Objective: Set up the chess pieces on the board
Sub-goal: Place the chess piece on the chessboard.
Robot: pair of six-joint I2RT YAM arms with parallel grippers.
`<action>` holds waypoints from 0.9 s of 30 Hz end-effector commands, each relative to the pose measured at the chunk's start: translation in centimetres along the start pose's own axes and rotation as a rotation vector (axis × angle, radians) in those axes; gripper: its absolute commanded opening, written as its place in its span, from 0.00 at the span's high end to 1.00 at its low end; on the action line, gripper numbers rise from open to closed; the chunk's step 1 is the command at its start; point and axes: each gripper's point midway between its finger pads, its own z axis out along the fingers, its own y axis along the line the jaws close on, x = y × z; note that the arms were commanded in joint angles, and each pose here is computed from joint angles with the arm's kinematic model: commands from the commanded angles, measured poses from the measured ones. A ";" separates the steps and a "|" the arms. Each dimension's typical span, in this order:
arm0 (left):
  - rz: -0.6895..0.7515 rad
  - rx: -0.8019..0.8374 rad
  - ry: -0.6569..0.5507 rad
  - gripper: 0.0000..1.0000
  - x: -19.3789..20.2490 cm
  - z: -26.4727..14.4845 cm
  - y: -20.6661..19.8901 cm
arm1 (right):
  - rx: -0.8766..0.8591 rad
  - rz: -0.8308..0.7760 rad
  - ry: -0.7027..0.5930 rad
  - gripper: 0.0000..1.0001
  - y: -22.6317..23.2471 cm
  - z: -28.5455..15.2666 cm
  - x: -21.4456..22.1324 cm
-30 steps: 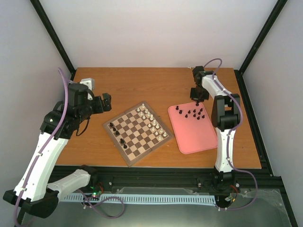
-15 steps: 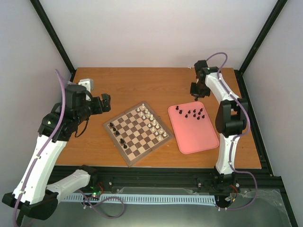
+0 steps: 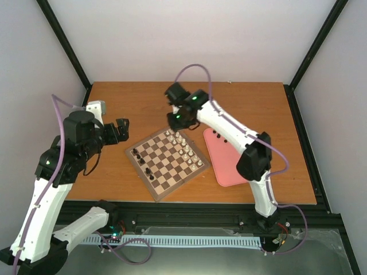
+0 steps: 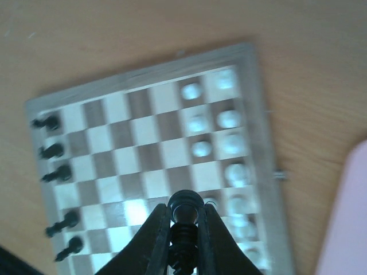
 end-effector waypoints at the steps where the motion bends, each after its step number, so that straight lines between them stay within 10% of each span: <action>1: -0.030 0.026 -0.013 0.00 0.3 -1.5 0.1 | -0.048 -0.082 0.084 0.97 6.4 2.0 3.1; 27: -0.010 0.064 -0.034 0.00 0.7 -3.8 0.1 | -0.108 -0.261 0.157 0.97 17.7 10.0 10.4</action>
